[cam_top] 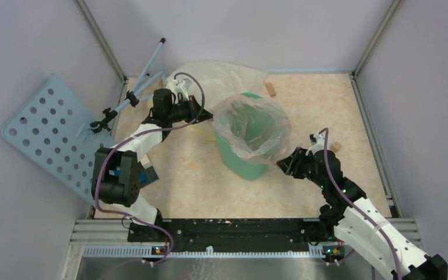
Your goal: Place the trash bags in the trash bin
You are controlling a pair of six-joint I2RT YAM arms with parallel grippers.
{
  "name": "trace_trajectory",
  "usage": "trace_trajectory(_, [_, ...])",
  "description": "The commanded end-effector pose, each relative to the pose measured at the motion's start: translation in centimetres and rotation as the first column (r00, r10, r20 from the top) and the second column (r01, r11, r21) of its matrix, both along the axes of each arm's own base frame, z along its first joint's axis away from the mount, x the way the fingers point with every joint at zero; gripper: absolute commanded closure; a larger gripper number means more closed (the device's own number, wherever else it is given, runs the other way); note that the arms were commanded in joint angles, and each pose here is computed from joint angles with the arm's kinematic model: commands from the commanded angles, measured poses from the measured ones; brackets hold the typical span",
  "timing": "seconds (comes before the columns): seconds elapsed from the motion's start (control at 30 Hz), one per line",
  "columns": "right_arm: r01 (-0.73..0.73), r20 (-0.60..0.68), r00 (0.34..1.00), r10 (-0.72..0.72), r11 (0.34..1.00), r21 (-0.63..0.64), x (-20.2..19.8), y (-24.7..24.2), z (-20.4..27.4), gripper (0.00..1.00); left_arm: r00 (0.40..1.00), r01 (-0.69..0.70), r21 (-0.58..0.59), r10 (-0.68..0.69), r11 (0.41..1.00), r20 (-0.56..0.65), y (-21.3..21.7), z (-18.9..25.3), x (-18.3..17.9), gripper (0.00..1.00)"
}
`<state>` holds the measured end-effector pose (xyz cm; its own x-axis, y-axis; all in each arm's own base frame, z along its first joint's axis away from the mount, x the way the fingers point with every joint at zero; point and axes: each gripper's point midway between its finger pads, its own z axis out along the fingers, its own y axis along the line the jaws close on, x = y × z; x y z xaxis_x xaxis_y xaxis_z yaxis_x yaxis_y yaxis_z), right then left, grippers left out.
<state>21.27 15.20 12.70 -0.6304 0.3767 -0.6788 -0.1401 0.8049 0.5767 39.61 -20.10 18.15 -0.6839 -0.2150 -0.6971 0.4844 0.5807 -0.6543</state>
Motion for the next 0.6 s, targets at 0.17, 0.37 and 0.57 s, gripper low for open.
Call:
trace_trajectory(0.17, [0.076,-0.045,0.996,-0.081,0.99,-0.118,0.5,-2.1,-2.3,0.58,0.999,-0.028,-0.024,0.029,0.999,0.032,0.3,-0.9,0.3,0.87])
trace_trajectory(0.37, [0.008,-0.033,0.999,-0.01,0.999,-0.048,0.1,-0.5,-1.0,0.55,0.999,-0.026,-0.022,0.026,0.999,0.018,0.3,-1.8,-0.1,0.87])
trace_trajectory(0.57, [-0.195,0.112,0.977,0.182,0.974,0.114,-2.4,2.4,5.5,0.52,1.0,-0.027,-0.019,0.027,0.999,0.008,0.3,-2.5,0.1,0.87])
